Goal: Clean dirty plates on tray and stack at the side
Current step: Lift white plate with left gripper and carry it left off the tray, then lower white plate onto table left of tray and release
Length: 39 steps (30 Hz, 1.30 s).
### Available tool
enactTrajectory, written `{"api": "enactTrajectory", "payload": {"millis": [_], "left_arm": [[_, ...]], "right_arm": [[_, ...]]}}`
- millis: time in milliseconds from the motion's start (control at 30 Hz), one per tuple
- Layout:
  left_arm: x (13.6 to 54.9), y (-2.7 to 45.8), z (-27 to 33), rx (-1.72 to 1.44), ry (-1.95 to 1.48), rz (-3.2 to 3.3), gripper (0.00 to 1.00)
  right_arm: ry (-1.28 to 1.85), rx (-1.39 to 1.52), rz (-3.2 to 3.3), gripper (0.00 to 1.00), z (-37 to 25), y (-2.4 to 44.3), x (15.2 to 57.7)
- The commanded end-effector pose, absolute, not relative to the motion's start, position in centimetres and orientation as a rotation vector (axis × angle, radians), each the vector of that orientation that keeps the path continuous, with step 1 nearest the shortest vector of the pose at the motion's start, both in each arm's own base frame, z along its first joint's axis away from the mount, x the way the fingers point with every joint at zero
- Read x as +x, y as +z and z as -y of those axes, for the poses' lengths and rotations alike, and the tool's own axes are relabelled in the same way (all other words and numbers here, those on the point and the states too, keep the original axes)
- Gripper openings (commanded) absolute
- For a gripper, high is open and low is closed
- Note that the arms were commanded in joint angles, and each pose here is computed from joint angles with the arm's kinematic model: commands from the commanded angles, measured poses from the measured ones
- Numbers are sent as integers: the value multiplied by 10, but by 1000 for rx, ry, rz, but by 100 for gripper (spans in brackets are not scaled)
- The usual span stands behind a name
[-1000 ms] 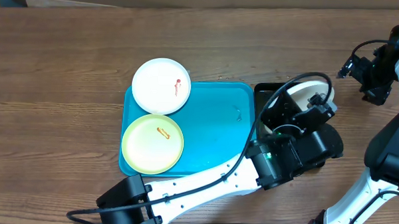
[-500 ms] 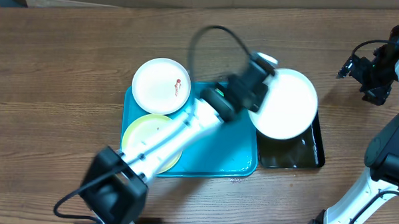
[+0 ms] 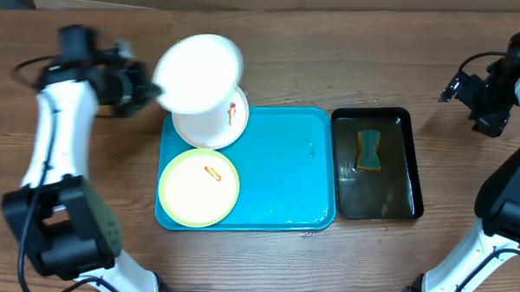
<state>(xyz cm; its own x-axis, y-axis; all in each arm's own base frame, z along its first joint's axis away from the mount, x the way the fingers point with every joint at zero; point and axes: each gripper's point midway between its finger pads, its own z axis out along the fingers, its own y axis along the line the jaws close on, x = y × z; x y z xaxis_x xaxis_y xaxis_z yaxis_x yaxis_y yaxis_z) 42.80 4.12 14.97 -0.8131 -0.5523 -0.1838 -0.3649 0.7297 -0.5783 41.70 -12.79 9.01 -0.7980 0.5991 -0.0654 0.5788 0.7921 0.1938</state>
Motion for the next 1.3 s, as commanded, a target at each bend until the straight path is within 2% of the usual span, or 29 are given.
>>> {"api": "enactTrajectory", "payload": {"millis": [0,100,200,333,600,767,833,900,1067,1267], "left_arm": [[415,148,-111,-846,-545,-2551,4],[389,131,-170,-1046,-336,-2528,4],[366,115,-202,-1172,-210,-2519,4],[351,92,-214,-1279,-180,-2490,4],[353,63,-224,-1275,-103,-2432,4],[354,63,-222,-1269,-113,-2432,22],[356,63,-218,-1251,-148,-2439,43],[362,67,-204,-1196,-260,-2453,55],[378,89,-158,-1048,-586,-2451,59],[390,103,-92,-752,-638,-2566,58]], "right_arm": [[241,933,-2821,100,129,102,423],[241,933,-2821,100,129,102,423],[241,933,-2821,100,129,102,423],[241,933,-2821,100,129,102,423],[241,933,-2821,100,129,102,423],[241,933,-2821,100,129,102,423],[241,933,-2821,100,129,102,423],[241,933,-2821,100,129,102,423],[241,933,-2821,100,129,102,423],[241,933,-2821,100,129,102,423]]}}
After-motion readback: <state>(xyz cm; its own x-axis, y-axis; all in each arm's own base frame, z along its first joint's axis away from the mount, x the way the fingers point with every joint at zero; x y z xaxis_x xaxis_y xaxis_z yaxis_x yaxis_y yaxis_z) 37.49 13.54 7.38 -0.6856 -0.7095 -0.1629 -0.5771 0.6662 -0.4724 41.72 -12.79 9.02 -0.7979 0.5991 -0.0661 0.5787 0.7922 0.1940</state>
